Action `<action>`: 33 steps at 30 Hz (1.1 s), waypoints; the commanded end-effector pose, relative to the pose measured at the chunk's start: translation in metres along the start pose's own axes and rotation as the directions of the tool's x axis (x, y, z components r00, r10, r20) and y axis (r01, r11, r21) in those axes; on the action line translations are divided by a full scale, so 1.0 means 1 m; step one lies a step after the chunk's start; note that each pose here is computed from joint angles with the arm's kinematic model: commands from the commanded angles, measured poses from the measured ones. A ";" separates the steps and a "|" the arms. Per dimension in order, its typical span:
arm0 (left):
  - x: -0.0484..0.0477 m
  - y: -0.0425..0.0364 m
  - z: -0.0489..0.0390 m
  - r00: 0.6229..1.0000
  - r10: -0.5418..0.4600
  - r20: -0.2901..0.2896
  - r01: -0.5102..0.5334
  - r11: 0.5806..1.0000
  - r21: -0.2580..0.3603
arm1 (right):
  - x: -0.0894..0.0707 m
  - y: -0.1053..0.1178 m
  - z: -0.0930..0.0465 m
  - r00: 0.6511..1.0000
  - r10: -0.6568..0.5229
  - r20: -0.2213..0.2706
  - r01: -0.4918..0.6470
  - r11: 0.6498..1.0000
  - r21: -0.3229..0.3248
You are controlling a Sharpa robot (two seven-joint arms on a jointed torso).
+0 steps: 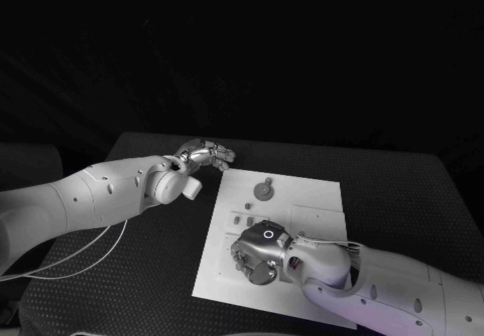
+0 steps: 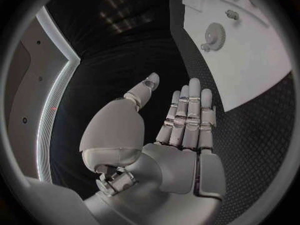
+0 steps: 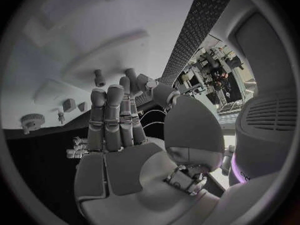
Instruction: Assemble the parts on the task board
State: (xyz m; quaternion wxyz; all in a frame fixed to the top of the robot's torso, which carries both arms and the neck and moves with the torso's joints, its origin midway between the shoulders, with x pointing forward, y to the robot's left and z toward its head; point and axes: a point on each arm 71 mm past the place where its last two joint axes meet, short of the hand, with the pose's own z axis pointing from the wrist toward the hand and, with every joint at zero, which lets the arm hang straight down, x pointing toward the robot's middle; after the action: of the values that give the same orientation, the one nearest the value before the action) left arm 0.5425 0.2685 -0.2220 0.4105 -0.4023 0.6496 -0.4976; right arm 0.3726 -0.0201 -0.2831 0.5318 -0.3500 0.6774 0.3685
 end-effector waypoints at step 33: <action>-0.0044 0.0007 -0.0011 1.000 -0.005 0.003 0.005 1.000 0.008 | -0.057 -0.092 -0.062 0.832 0.502 0.236 -0.550 0.802 0.231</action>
State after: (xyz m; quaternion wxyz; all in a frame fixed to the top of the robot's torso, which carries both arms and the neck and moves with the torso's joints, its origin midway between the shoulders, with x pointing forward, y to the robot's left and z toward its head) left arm 0.5428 0.2748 -0.2226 0.4144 -0.4054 0.6486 -0.4931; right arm 0.4340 -0.1098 -0.2223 0.5761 -0.1139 0.7067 0.3946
